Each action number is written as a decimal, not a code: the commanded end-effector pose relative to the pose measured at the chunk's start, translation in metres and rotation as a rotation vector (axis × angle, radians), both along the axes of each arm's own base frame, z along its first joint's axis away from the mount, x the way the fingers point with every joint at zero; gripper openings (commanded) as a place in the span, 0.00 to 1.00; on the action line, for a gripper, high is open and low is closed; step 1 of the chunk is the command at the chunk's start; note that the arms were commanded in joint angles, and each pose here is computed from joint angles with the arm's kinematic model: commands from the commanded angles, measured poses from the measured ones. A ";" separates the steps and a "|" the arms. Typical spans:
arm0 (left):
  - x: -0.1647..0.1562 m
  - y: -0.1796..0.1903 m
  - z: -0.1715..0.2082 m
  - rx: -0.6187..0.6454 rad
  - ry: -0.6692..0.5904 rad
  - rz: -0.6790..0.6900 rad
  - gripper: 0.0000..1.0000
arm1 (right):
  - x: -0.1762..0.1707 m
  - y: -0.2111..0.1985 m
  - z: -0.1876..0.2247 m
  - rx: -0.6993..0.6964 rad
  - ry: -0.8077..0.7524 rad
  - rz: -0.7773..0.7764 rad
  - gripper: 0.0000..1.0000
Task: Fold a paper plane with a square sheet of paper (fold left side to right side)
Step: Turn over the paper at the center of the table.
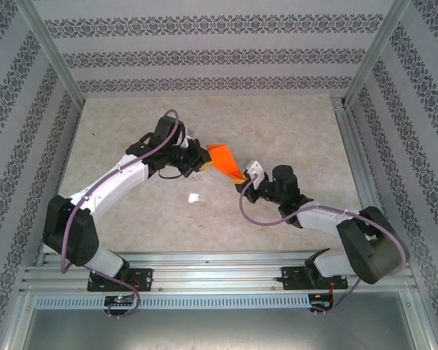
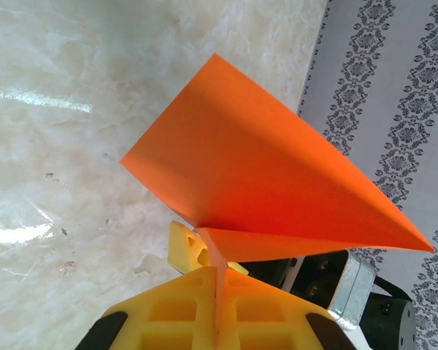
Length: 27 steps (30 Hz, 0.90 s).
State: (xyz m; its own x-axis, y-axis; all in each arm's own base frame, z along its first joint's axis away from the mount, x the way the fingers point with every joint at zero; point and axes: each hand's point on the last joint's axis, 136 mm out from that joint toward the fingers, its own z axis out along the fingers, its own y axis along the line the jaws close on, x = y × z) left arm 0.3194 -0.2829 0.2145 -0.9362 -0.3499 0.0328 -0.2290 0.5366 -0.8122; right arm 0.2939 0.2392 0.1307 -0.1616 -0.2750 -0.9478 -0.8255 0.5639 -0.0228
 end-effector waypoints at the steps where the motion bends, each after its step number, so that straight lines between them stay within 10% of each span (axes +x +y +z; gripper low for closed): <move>1: 0.003 0.005 0.011 0.000 -0.032 -0.006 0.13 | 0.002 -0.001 0.011 -0.026 -0.041 -0.003 0.13; 10: 0.011 0.048 0.059 -0.021 -0.184 0.037 0.68 | 0.011 -0.002 0.014 -0.101 -0.047 -0.075 0.00; 14: 0.010 0.115 0.079 0.069 -0.262 0.184 0.82 | 0.020 0.005 0.019 -0.336 -0.133 -0.182 0.00; 27: 0.013 0.205 -0.001 0.172 -0.112 0.365 0.85 | 0.019 -0.028 0.031 -1.263 -0.353 -0.690 0.00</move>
